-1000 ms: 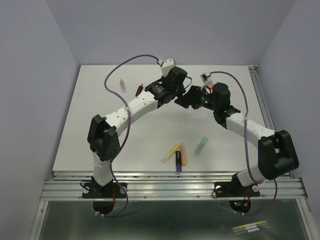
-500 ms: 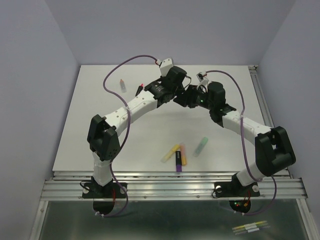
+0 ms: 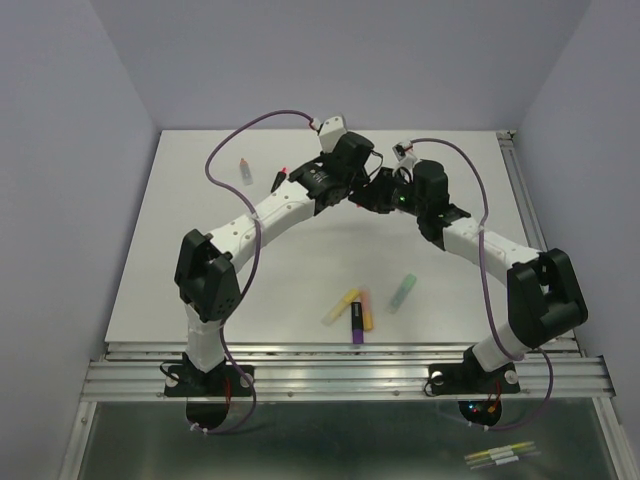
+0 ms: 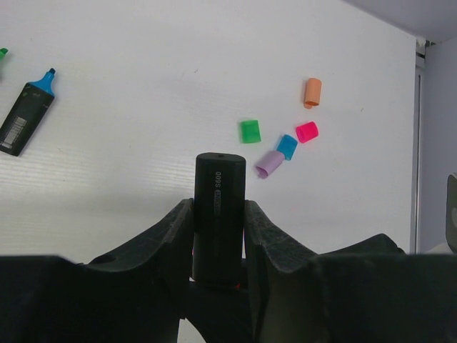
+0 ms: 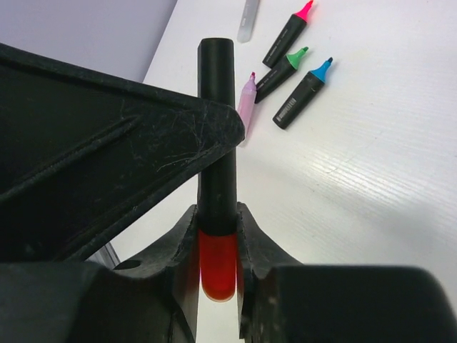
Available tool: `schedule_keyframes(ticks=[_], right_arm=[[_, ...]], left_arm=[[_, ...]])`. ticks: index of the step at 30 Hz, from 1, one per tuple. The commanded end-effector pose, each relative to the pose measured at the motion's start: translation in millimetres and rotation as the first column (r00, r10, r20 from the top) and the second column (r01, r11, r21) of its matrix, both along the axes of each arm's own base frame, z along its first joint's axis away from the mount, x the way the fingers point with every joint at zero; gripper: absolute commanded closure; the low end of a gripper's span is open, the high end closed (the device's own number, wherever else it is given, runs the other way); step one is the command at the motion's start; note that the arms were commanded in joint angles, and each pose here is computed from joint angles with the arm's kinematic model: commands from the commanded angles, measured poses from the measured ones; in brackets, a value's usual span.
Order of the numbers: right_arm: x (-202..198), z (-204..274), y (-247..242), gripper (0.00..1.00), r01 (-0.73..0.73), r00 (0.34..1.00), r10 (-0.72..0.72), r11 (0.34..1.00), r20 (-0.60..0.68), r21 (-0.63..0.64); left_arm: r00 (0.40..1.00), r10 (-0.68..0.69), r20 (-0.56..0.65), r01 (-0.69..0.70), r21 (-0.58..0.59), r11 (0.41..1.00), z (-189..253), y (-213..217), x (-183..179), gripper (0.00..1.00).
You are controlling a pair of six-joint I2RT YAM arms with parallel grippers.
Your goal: Open the pen caps
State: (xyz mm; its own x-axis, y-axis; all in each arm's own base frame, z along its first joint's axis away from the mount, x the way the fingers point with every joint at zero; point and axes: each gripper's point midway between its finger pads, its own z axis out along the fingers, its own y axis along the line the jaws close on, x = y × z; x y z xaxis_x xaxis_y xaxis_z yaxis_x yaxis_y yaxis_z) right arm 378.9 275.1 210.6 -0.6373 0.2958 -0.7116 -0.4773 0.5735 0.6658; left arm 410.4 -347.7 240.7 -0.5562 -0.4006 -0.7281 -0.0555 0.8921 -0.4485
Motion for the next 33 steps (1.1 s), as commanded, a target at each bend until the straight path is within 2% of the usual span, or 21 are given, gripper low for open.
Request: schedule_keyframes(ticks=[1, 5, 8, 11, 17, 20, 26, 29, 30, 31, 32, 33], right_arm=[[-15, 34, 18, 0.99, -0.106, 0.994, 0.103, 0.993, 0.045, 0.06], [-52, 36, 35, 0.99, -0.195, 0.98, 0.198, 0.975, -0.017, 0.106], [-101, 27, 51, 0.99, -0.29, 0.947, 0.306, 0.945, -0.094, 0.151], [-124, 30, 47, 0.99, -0.288, 0.94, 0.316, 0.937, -0.126, 0.2], [-140, 35, 38, 0.99, -0.283, 0.94, 0.315, 0.934, -0.129, 0.219], [-138, 38, 41, 0.99, -0.293, 0.936, 0.328, 0.927, -0.127, 0.232], [-124, 32, 43, 0.99, -0.252, 0.952, 0.28, 0.946, -0.123, 0.206], [-116, 30, 42, 0.99, -0.227, 0.961, 0.251, 0.956, -0.114, 0.186], [-111, 27, 41, 0.99, -0.205, 0.967, 0.227, 0.963, -0.118, 0.174], [-106, 28, 41, 0.99, -0.195, 0.97, 0.216, 0.966, -0.113, 0.17], [-103, 28, 40, 0.99, -0.187, 0.972, 0.207, 0.968, -0.113, 0.167], [-97, 31, 38, 0.99, -0.172, 0.976, 0.191, 0.97, -0.101, 0.175]], left_arm=[[0.991, 0.082, 0.104, -0.071, -0.103, 0.992, 30, 0, 32, 1.0], [0.964, 0.221, 0.149, -0.206, -0.106, 0.973, 26, 28, 74, 1.0], [0.926, 0.329, 0.186, -0.316, -0.098, 0.944, 35, 58, 110, 1.0], [0.898, 0.396, 0.192, -0.382, -0.106, 0.918, 41, 84, 135, 1.0], [0.855, 0.48, 0.197, -0.469, -0.102, 0.877, 45, 127, 147, 1.0], [0.856, 0.48, 0.192, -0.47, -0.095, 0.877, 42, 137, 143, 1.0], [0.948, 0.266, 0.176, -0.259, -0.062, 0.964, 49, 122, 133, 1.0], [0.966, 0.18, 0.188, -0.173, -0.056, 0.983, 53, 119, 117, 1.0], [0.971, 0.111, 0.209, -0.098, -0.071, 0.993, 59, 108, 112, 0.98], [0.979, 0.072, 0.192, -0.062, -0.057, 0.996, 45, 107, 105, 0.95], [0.975, 0.04, 0.217, -0.024, -0.078, 0.997, 59, 105, 95, 0.91], [0.971, -0.022, 0.238, 0.046, -0.094, 0.995, 65, 96, 87, 0.78]])
